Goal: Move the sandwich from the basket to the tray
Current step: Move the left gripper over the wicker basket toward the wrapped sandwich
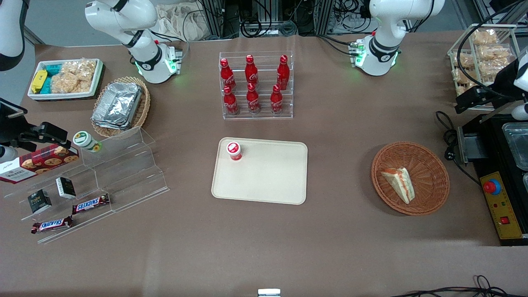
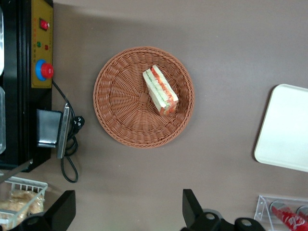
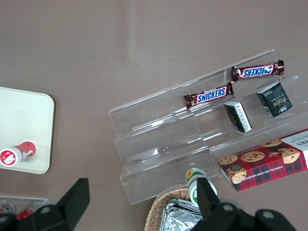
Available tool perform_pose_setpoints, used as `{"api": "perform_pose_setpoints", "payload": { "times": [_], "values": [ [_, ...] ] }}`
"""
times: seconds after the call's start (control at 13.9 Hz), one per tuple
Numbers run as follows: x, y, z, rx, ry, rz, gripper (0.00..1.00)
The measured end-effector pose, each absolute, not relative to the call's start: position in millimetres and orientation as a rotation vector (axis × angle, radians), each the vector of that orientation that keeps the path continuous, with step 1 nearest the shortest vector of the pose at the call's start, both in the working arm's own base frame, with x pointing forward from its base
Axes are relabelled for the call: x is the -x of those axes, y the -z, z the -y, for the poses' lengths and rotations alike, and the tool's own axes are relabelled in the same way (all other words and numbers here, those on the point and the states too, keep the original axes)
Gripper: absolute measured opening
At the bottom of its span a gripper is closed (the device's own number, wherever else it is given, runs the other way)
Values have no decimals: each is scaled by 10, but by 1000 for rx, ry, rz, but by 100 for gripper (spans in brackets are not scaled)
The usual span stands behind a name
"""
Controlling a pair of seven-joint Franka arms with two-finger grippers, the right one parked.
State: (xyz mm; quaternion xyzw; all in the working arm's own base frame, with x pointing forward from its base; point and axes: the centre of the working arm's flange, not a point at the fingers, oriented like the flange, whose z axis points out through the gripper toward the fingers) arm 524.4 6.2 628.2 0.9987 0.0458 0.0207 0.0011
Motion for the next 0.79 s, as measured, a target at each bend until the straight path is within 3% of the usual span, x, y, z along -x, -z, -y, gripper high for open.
{"api": "perform_pose_setpoints", "payload": {
  "times": [0.43, 0.79],
  "values": [
    [-5312, -6173, -124, -3139, -1, -143, 100],
    [-5679, -5565, 81, -3136, 96, -317, 100]
  ]
}}
